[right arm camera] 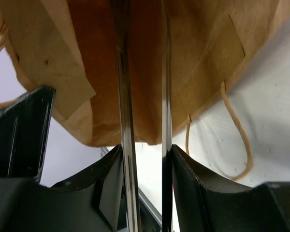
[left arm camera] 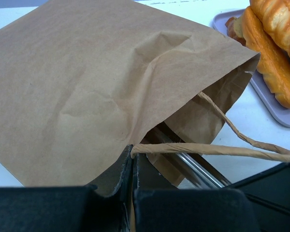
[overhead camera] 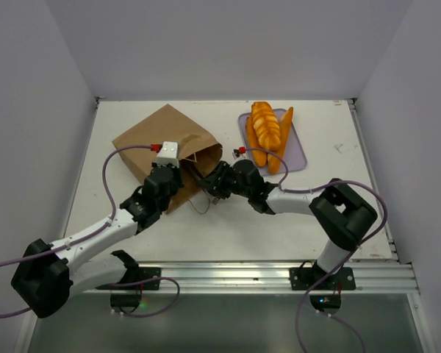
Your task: Take the fake bread out of the paper bag
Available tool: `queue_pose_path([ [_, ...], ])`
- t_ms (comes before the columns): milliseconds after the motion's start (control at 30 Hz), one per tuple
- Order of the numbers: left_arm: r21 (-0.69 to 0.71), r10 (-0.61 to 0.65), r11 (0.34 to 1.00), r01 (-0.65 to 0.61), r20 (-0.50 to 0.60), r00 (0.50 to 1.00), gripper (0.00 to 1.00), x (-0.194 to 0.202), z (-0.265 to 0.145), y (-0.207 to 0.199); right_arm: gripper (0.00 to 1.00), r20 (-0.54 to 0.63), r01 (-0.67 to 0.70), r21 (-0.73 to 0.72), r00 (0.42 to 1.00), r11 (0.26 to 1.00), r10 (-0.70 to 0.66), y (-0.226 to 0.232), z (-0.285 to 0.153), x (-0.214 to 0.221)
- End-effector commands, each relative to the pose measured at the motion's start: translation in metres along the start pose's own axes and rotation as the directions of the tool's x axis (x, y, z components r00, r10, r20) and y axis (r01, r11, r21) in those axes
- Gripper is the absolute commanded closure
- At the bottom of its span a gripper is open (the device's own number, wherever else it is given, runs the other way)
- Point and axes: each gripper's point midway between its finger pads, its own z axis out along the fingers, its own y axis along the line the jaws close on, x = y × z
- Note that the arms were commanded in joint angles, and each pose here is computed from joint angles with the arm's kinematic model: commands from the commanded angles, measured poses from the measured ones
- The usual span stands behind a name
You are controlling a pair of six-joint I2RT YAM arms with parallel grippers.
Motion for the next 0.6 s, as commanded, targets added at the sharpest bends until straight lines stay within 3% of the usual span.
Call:
queue_pose_path([
  [0, 0.005, -0.054, 0.999, 0.054, 0.076, 0.996, 1.0, -0.033, -0.007, -0.004, 0.54, 0.066, -0.01, -0.11, 0.998, 0.994, 0.017, 0.037, 0.007, -0.019],
  [567, 0.005, -0.051, 0.999, 0.05, 0.071, 0.996, 1.0, -0.03, -0.011, -0.004, 0.53, 0.117, -0.153, -0.102, 0.979, 0.983, 0.165, 0.009, 0.016, -0.034],
])
